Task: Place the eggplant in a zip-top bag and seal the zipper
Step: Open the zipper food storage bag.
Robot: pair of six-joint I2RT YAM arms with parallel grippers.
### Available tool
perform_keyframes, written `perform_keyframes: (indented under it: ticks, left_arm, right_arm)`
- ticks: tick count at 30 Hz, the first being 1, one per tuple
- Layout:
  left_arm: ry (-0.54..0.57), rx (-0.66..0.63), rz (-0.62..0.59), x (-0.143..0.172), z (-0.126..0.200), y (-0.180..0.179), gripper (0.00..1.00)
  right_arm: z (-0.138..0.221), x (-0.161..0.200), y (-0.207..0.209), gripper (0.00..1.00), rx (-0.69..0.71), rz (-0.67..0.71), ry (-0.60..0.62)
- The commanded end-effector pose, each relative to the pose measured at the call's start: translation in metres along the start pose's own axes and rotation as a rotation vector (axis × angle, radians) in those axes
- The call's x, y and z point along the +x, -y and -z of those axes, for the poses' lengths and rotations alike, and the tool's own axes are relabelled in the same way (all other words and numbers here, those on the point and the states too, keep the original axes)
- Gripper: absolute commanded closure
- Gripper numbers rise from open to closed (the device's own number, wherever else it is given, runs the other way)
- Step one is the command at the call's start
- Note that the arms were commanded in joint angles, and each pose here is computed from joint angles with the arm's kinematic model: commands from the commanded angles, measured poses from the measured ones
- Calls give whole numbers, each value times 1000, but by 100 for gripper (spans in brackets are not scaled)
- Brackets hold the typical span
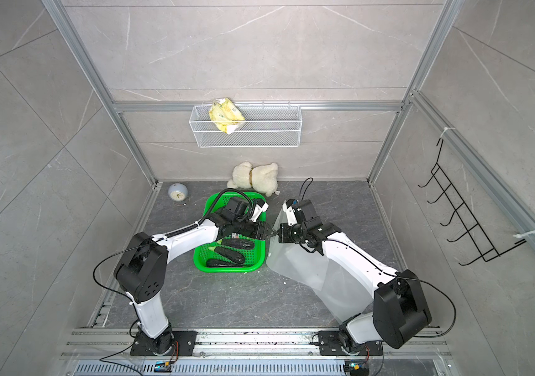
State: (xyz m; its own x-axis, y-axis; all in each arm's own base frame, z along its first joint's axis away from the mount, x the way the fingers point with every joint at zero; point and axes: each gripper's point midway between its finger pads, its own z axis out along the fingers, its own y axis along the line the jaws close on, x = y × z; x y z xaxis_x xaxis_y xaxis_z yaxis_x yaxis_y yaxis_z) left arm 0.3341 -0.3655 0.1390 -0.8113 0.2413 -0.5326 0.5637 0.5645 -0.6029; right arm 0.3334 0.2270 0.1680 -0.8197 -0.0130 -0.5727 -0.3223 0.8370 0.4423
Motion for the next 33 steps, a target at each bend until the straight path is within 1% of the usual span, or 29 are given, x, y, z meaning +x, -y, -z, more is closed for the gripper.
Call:
perform_keyframes:
  ticks: [1,5,10,15,19,20,21,22,25,27,30,33]
  left_arm:
    - [-11,-6,-8,-4,-3,1,44]
    - [-5,21,-6,-9,-6,6,44]
    - [15,95,-10,-19,-7,19,39]
    - [19,94,-5,-27,-14,17,38]
    - [12,120,-7,-31,-20,20,32]
    - [12,138,-13,-32,-19,24,30]
    - [16,160,-16,-34,-19,28,25]
    - [25,190,-18,-36,-18,34,23]
    - [35,230,-8,-40,-18,40,24]
    - [22,212,3,-39,-22,36,28]
    - [4,153,0,-34,-24,25,32]
    - [-24,32,-33,-26,-22,11,35]
  right_arm:
    - [10,-8,-13,100,-35,31,18]
    - [10,-5,-15,100,-45,43,6]
    - [11,-1,-12,100,-34,49,-6]
    - [11,1,-12,100,-39,49,-9]
    - [13,2,-13,100,-40,53,-9]
    - [13,1,-13,100,-39,55,-8]
    - [13,2,-12,100,-36,56,-9]
    - [13,2,-12,100,-33,56,-7]
    - [13,2,-10,100,-28,57,-8]
    - [12,3,-10,100,-27,55,-10]
    - [12,4,-8,100,-20,54,-11]
    - [14,4,-5,100,2,60,-11]
